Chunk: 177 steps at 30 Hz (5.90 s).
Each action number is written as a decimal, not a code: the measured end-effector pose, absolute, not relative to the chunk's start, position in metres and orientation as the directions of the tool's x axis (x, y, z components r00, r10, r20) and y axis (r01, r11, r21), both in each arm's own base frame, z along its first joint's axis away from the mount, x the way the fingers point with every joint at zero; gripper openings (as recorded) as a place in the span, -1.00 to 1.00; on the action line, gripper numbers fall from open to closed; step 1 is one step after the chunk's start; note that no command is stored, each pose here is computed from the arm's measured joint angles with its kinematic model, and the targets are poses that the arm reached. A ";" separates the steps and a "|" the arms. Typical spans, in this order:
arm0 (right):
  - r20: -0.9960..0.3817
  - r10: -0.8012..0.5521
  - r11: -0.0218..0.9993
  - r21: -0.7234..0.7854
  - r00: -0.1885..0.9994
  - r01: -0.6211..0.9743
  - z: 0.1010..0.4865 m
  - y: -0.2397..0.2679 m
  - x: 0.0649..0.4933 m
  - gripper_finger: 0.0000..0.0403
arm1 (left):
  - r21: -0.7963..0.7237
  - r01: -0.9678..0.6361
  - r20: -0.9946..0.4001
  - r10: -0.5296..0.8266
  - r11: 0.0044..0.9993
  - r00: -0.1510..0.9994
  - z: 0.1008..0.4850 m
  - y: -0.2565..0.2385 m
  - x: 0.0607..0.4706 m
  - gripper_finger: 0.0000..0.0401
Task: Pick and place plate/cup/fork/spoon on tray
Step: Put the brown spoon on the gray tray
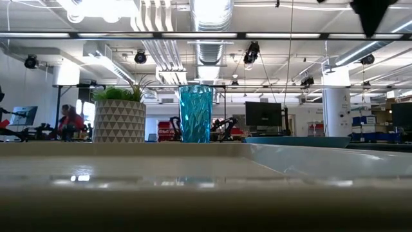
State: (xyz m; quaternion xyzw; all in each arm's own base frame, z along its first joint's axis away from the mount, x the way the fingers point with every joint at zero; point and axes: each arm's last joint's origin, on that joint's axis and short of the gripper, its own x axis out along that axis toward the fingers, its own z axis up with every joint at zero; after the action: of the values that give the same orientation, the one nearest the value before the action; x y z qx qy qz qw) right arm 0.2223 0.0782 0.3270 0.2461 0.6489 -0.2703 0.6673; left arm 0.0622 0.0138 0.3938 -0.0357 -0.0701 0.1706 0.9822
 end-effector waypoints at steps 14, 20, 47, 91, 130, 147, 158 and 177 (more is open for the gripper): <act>-0.988 0.139 0.472 0.123 0.064 0.873 0.247 0.175 0.177 -0.40 | -0.095 -0.290 0.113 0.300 0.952 0.947 0.393 0.014 0.075 -0.21; -0.987 0.155 0.338 0.091 0.040 0.937 0.221 0.209 0.161 -0.33 | -0.095 -0.265 0.119 0.275 0.960 0.954 0.394 0.014 0.078 -0.21; -0.999 -0.035 0.127 0.004 0.009 0.992 0.161 0.230 0.193 -0.30 | -0.136 -0.176 0.117 0.192 0.975 0.974 0.394 0.012 0.083 -0.21; -0.999 -0.045 0.086 -0.035 -0.031 0.996 0.139 0.198 0.177 -0.28 | -0.155 -0.141 0.123 0.161 0.978 0.979 0.394 0.011 0.081 -0.22; -0.966 -0.186 0.199 0.139 0.177 0.970 0.201 0.201 0.216 -0.85 | -0.155 -0.143 0.114 0.161 0.978 0.980 0.394 0.011 0.084 -0.21; -0.825 -0.211 0.460 0.389 0.524 0.798 0.235 0.136 0.316 -0.85 | -0.155 -0.146 0.096 0.162 0.977 0.982 0.392 0.011 0.089 -0.21; -0.819 -0.034 0.477 0.490 0.573 0.729 0.178 0.135 0.370 -0.85 | -0.155 -0.146 0.097 0.162 0.977 0.982 0.392 0.011 0.089 -0.21; -0.828 -0.075 0.143 0.542 0.555 0.828 0.145 0.196 0.377 -0.85 | -0.163 -0.152 0.084 0.167 0.975 0.982 0.391 0.012 0.089 -0.21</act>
State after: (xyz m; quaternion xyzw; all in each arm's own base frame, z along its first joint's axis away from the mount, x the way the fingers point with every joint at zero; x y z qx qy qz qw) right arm 0.3774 0.1958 0.1446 0.5637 0.3338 -0.3329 0.6782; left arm 0.0889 0.0116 0.3911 -0.0780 -0.0486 0.0804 0.9925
